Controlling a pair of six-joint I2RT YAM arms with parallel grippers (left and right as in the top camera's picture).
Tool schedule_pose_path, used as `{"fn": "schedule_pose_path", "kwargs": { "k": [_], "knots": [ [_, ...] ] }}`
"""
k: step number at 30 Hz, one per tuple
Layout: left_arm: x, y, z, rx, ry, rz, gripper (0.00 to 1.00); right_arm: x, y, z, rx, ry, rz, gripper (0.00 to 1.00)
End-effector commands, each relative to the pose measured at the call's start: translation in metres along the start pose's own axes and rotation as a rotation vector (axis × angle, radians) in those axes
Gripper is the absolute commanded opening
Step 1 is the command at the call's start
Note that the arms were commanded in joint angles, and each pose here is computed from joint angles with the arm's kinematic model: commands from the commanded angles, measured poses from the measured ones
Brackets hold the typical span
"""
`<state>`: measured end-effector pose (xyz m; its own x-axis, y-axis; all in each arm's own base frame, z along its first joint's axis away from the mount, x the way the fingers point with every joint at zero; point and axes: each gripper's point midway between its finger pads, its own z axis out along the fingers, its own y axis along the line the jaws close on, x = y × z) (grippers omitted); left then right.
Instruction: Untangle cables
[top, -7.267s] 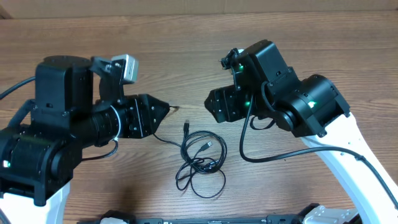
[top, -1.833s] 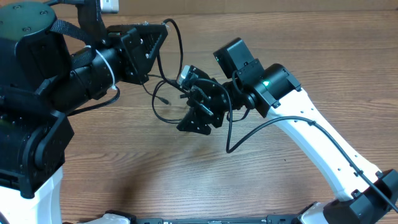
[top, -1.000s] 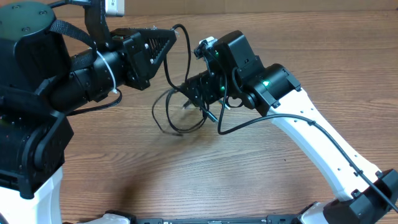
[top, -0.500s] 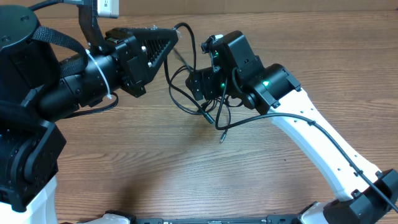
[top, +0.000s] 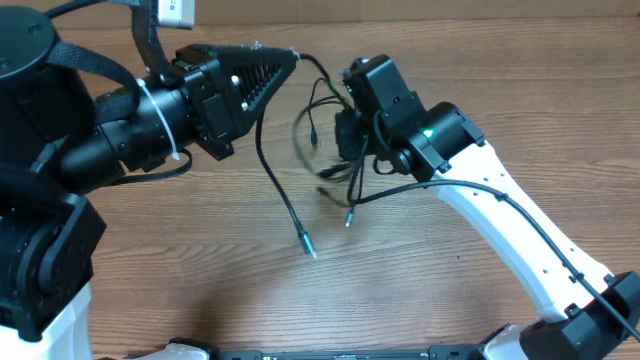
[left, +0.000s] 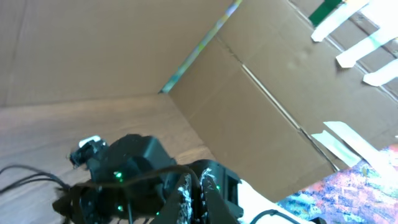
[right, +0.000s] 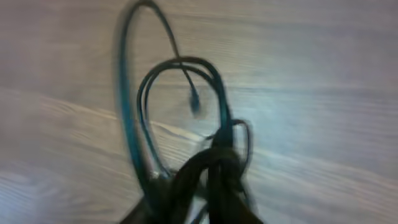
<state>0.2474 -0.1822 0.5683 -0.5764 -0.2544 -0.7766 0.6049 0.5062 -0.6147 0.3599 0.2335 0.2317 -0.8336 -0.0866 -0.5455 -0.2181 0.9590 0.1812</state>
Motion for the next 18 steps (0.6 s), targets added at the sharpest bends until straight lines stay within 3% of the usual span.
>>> {"fn": "schedule_pose_path", "kwargs": {
  "k": [1,16,18],
  "knots": [
    [-0.007,-0.036,-0.027,0.073,-0.063,0.075,0.04,-0.003,-0.035,0.007,0.118,0.003,0.061,0.25],
    [-0.037,-0.052,-0.072,0.011,-0.250,0.125,0.04,0.002,-0.099,0.019,0.233,0.080,0.168,0.27],
    [-0.042,-0.057,-0.082,0.001,-0.285,0.143,0.04,0.000,-0.108,0.018,0.249,0.076,0.184,0.21]
  ]
}}
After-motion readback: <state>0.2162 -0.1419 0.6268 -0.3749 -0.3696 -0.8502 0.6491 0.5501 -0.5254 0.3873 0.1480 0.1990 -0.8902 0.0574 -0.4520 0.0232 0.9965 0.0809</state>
